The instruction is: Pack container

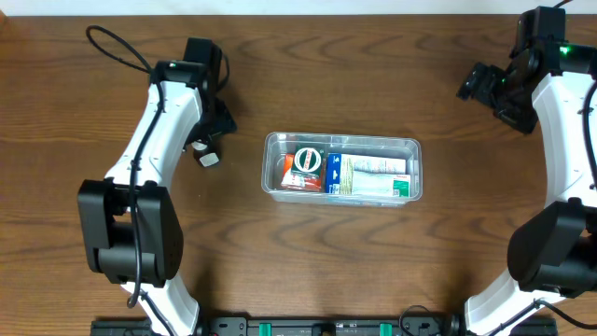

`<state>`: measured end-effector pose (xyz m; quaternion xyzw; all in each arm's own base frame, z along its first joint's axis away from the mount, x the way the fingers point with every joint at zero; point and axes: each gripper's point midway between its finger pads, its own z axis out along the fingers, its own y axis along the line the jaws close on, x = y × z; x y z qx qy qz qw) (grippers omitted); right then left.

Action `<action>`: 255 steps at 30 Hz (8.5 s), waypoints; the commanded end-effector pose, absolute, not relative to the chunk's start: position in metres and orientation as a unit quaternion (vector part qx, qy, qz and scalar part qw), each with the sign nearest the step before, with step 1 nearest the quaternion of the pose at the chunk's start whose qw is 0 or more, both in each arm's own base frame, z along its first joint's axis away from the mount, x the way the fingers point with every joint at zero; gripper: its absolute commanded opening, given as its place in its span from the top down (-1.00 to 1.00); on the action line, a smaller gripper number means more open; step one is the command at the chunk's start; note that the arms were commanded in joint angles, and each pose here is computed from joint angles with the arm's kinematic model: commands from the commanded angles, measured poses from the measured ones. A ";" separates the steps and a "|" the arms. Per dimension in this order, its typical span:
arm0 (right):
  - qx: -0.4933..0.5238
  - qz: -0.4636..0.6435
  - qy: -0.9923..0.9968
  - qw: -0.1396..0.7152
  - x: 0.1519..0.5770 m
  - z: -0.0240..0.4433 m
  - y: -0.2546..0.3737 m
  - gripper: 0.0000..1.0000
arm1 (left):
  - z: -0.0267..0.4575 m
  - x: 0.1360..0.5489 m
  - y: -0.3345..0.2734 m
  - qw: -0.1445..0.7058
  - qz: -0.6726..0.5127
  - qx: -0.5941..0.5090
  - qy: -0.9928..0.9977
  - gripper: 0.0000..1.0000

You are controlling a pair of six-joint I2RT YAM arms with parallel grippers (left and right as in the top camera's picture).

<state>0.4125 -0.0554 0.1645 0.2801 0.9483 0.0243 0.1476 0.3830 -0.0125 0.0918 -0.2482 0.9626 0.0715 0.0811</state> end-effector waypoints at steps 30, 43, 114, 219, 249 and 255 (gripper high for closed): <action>0.285 0.024 0.944 0.163 0.415 0.176 -0.058 -0.98 | 0.077 0.381 -0.010 0.074 0.063 -0.223 0.970 0.60; 0.285 0.024 0.944 0.163 0.415 0.176 -0.058 -0.98 | 0.112 0.373 -0.010 0.084 0.061 -0.172 0.980 0.63; 0.285 0.024 0.944 0.164 0.415 0.176 -0.058 -0.98 | 0.124 0.298 -0.212 0.119 0.020 -0.008 0.993 0.63; 0.285 0.024 0.944 0.164 0.415 0.176 -0.058 -0.99 | 0.239 0.236 -0.072 0.651 -0.199 0.025 0.732 -0.96; 0.285 0.024 0.944 0.163 0.415 0.176 -0.058 -0.99 | 0.176 0.243 -0.036 0.706 -0.069 0.075 0.700 -0.96; 0.285 0.024 0.944 0.164 0.415 0.176 -0.058 -0.98 | 0.142 0.241 -0.035 0.656 -0.066 0.076 0.748 -0.96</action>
